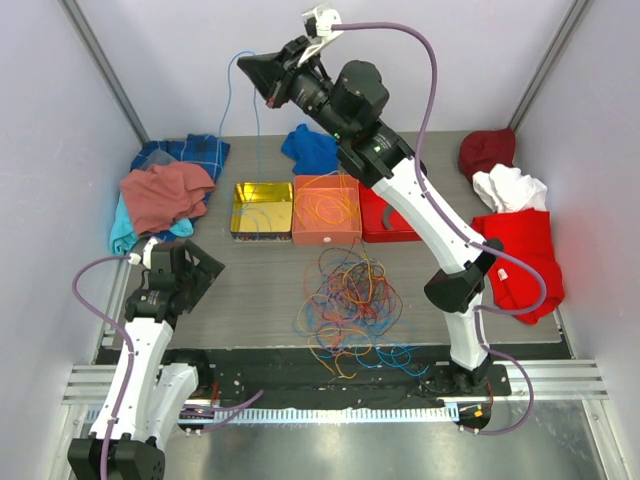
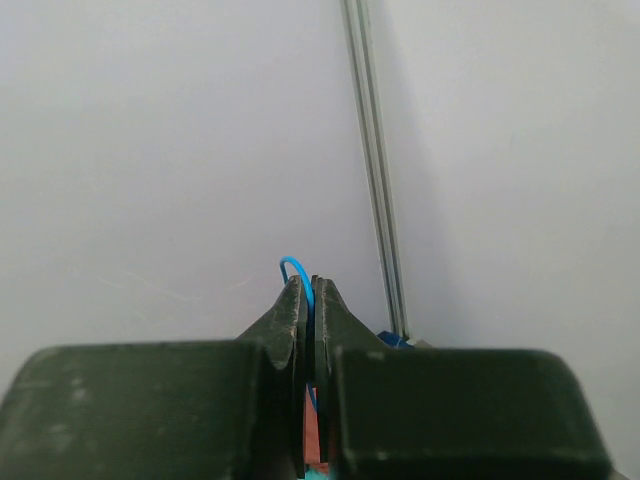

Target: Untangle the cables

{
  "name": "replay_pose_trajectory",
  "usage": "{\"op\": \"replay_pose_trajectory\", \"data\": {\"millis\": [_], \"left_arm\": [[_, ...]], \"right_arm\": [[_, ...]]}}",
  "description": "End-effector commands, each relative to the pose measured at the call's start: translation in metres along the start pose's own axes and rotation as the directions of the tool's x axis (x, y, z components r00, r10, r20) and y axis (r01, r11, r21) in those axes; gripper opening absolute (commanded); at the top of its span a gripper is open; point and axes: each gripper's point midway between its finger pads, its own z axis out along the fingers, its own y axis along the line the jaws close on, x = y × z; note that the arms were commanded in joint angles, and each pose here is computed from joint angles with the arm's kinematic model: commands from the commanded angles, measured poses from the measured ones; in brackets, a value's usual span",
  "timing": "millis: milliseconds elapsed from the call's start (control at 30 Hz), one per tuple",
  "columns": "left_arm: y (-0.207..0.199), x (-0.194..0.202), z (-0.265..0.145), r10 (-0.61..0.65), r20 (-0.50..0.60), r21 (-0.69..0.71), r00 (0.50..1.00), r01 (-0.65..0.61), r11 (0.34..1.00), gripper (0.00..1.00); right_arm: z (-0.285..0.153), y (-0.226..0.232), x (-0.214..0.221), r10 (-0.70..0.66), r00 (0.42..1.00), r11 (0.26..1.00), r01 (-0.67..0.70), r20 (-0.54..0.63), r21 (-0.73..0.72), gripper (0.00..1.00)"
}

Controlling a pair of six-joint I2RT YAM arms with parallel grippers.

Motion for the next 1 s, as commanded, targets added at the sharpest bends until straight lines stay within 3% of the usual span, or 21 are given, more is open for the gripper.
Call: {"op": "replay_pose_trajectory", "data": {"millis": [0,567,967], "left_arm": [[-0.006,-0.002,-0.003,0.023,0.008,0.037,1.0,-0.024,0.999,0.93],[-0.014,-0.013,-0.016,0.053,0.032,0.043,0.998,-0.054,0.998,0.94],[-0.013,-0.009,-0.015,0.07,0.019,0.042,0.997,-0.071,0.997,0.94]], "right_arm": [[-0.003,0.013,-0.039,0.009,0.995,0.999,-0.005,0.096,-0.042,0.01],[0.017,-0.019,0.023,-0.003,1.0,1.0,0.003,0.021,0.019,0.01],[0.031,-0.059,0.098,0.011,0.998,0.997,-0.005,-0.068,0.079,0.01]]}}
